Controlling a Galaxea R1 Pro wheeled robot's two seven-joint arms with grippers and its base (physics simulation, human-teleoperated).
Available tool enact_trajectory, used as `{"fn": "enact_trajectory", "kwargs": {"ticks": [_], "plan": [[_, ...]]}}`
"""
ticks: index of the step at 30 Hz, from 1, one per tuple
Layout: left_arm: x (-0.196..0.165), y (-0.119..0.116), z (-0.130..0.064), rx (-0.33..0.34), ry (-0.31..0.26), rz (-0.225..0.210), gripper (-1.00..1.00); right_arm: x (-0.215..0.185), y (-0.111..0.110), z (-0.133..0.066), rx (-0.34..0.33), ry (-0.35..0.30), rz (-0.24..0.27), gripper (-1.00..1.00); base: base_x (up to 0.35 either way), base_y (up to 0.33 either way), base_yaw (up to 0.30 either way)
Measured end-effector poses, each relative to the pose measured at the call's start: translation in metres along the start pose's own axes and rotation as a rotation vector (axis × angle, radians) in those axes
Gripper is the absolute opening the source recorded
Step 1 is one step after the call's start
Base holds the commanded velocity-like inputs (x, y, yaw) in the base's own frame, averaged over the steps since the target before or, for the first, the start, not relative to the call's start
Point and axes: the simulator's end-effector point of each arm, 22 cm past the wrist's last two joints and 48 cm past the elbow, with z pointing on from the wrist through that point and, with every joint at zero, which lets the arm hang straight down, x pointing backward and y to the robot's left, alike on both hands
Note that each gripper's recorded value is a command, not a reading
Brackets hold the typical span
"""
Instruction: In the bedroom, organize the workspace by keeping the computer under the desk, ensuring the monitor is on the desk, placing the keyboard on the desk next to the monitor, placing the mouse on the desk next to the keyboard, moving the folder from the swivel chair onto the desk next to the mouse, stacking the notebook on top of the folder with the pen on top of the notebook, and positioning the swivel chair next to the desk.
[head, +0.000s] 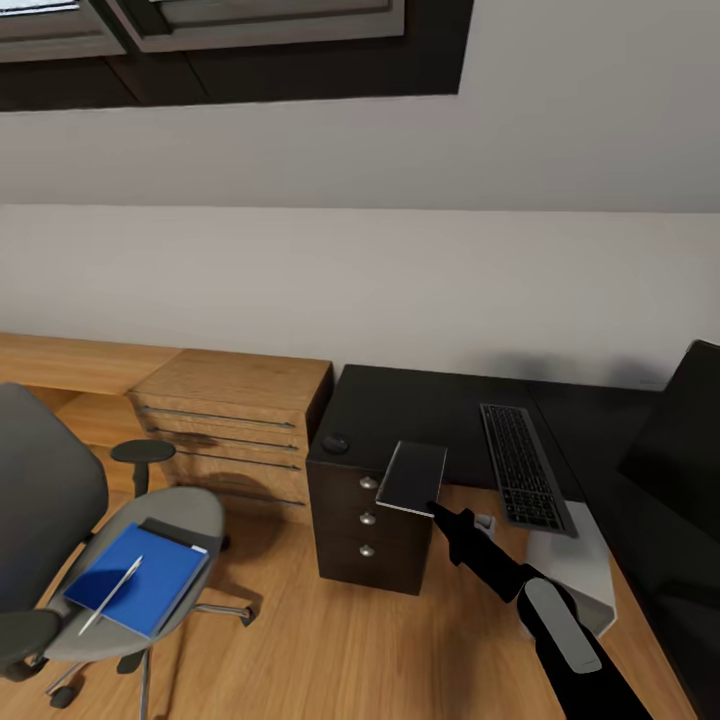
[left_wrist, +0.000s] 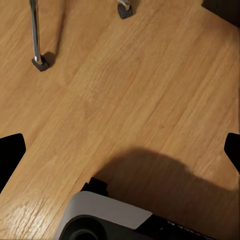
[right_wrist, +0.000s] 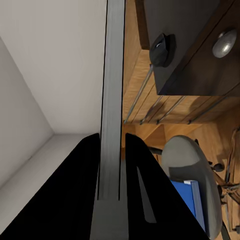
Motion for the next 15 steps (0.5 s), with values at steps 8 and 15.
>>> {"fn": "enact_trajectory", "kwargs": {"ticks": [8,15], "plan": [[-0.008,-0.004,-0.001,0.010,-0.040,-0.007,1.00,0.006,-0.010,0.002,0.020,0.006,0.019,-1.00,0.150,0.000,0.000],[-0.007,-0.010,-0.002,0.023,-0.044,0.000,1.00,0.004,-0.033,0.006,0.055,-0.088,0.051,-1.00,0.118,0.000,0.000]]}}
